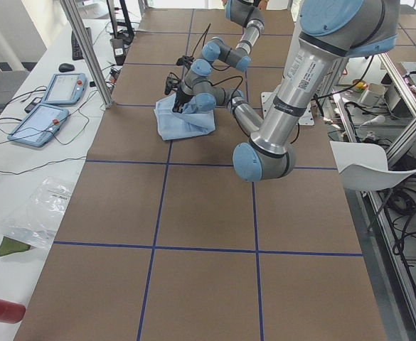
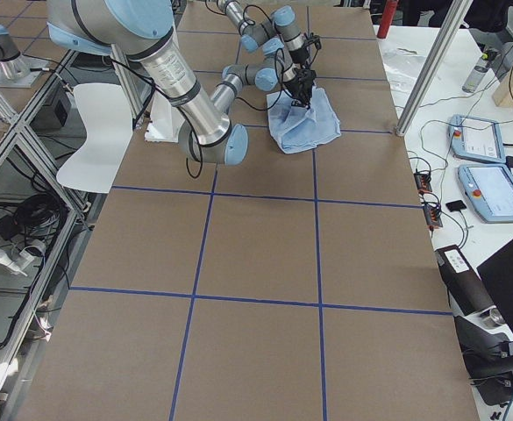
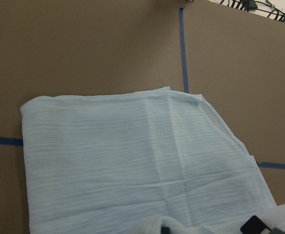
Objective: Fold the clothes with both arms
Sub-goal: 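Lay the folded edge down and open both grippers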
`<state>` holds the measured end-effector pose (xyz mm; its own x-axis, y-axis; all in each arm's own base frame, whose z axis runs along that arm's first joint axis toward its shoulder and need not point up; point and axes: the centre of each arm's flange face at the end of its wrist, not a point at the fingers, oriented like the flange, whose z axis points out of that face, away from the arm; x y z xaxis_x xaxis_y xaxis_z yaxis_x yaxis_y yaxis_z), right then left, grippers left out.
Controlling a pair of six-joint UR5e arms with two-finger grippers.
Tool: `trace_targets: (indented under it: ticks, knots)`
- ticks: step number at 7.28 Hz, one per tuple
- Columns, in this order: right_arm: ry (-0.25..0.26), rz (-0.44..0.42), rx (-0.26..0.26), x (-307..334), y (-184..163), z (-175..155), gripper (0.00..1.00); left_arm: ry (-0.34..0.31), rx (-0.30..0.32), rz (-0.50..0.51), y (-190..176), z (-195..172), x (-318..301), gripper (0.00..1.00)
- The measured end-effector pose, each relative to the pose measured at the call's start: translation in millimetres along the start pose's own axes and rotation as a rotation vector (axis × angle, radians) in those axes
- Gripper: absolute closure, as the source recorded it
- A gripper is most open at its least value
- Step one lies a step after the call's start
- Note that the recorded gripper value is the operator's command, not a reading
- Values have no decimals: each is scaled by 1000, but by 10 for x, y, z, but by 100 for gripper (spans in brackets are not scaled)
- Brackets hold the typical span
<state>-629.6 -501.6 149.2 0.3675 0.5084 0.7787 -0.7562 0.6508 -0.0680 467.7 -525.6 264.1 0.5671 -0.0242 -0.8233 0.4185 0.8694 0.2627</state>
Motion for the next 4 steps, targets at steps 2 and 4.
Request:
trace_targets:
  ticks: [2,4]
  knots:
    - [-6,0,3,-191,-18,239,100,-40,0,2,-63,223,-132,100]
    - [-10,-2,8,-304,-64,287,100,-59,7,7,-146,278,-218,100]
